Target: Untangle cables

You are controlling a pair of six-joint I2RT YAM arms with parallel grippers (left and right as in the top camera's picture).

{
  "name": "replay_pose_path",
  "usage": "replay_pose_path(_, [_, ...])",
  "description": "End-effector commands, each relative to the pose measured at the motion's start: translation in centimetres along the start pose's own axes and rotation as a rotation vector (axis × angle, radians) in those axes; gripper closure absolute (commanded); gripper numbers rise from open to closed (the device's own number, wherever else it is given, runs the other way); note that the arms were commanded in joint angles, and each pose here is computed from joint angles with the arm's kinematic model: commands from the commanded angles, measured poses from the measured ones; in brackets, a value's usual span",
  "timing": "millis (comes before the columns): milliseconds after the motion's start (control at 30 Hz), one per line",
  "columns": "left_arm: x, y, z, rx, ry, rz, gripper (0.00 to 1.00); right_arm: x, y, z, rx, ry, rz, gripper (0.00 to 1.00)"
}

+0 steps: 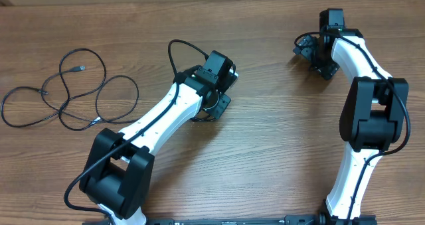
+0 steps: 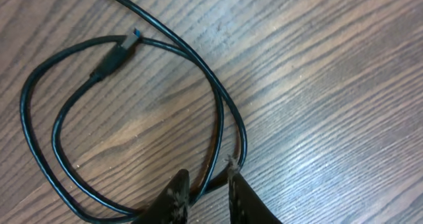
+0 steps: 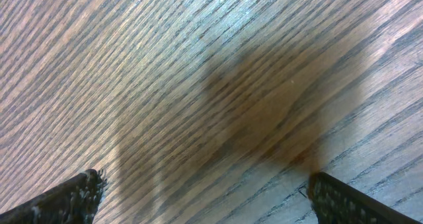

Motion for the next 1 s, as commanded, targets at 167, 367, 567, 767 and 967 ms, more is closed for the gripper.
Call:
replay_pose_path(167, [2.6,-0.8,4.2,0.06,0.147,0.057,0.76,0.8,-1.2,1.8,0.035,0.033,0.004,0.0])
replay_pose_path(367, [3.3,-0.8,5.7,0.06,0.183,0.057,0.75,0.8,-1.2,1.8,0.035,0.033,0.004,0.0])
replay_pose_path(567, [3.2,-0.6,5.9,0.051,0.178,0.057,0.73,0.8,-1.2,1.8,0.035,0.033,0.004,0.0])
replay_pose_path(767, [3.0,-0.5,6.0,0.045,0.168,0.056,0.69,0.8,-1.2,1.8,0.035,0.033,0.004,0.0])
replay_pose_path(967, [3.0,-0.5,6.1,0.044,0.166,0.056,0.7,0.8,-1.2,1.8,0.035,0.033,0.004,0.0])
Point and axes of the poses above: each gripper's point midway between its finger pads, its own z axis out along the fingers, its own y axis along the line the jaws close on, x = y × z, the point moved 1 cm from there along -z, back along the fingers, and after that the axes turned 10 degrees about z, right-handed, at the moved point
